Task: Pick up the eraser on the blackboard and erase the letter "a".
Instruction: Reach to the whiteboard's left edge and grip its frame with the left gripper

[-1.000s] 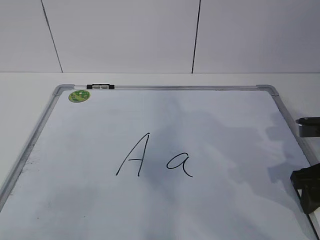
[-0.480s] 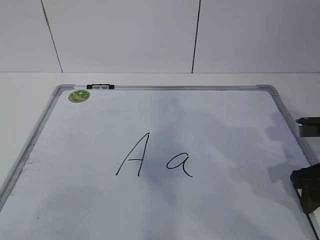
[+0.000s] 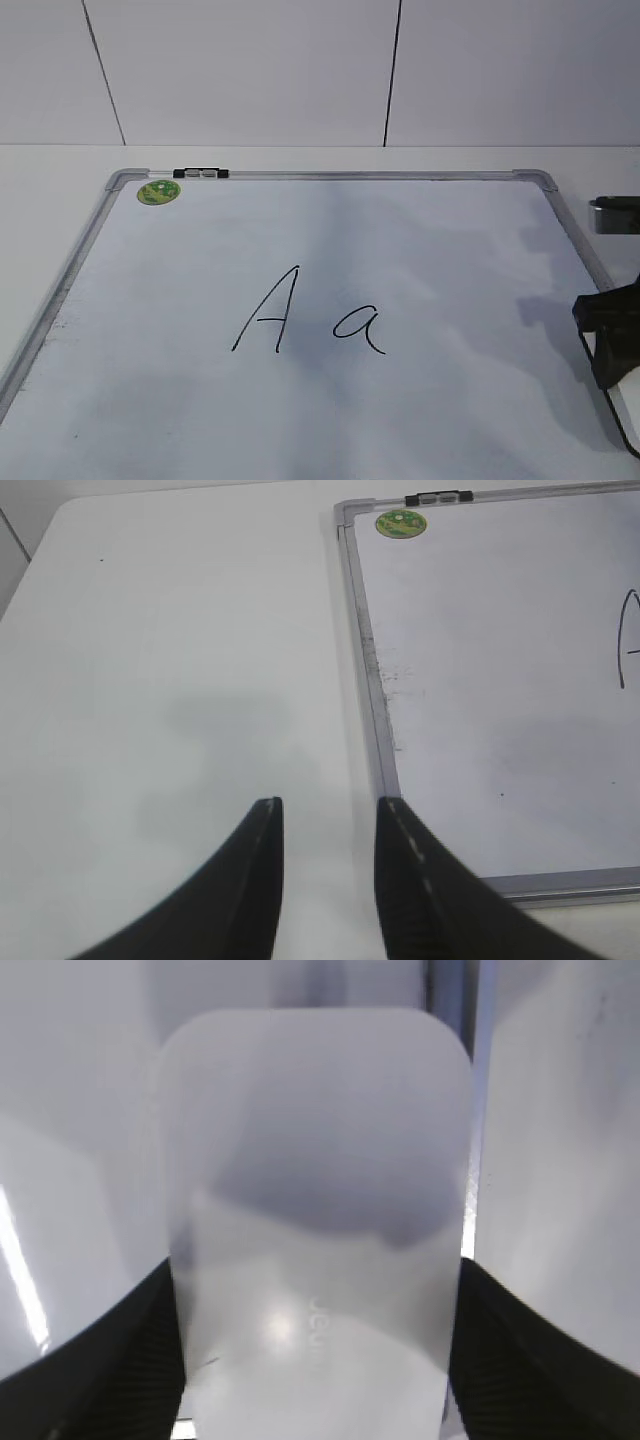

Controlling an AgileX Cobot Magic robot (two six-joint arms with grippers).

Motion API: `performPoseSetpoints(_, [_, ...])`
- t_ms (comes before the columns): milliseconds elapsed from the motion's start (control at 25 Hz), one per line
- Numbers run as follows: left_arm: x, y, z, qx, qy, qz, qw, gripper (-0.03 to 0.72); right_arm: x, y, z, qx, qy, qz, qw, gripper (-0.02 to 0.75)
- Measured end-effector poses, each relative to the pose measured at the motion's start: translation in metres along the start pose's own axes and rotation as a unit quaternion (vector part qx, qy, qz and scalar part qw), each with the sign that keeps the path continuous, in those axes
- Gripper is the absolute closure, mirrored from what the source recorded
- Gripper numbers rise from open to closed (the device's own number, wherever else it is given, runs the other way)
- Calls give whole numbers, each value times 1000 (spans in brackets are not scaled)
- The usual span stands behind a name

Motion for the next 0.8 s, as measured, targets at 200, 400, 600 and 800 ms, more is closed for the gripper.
performPoseSetpoints(200, [0,0,0,0,0,0,1000,454,-6,15,2,-1,-3,2,1000,178])
performPoseSetpoints(400, [0,0,0,0,0,0,1000,454,-4,26,13,2,17,6,1000,178])
performPoseSetpoints(600, [0,0,0,0,0,0,1000,454,-6,42,26,-3,38,-5,999,178])
performPoseSetpoints(800, [0,0,-1,2,1,-1,1000,454,-11,52,31,-9,43,-17,999,178])
Point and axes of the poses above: a point on each arm's last joint axis where the gripper is mounted, y pointing back along that axis away from the gripper, z along the wrist's bending axis when the last joint is at zero, x = y × z, the point moved 7 cm from there along -y, pointing out along that axis toward the gripper, and after that the axes turned 13 degrees about -y, right-handed, at the moved point
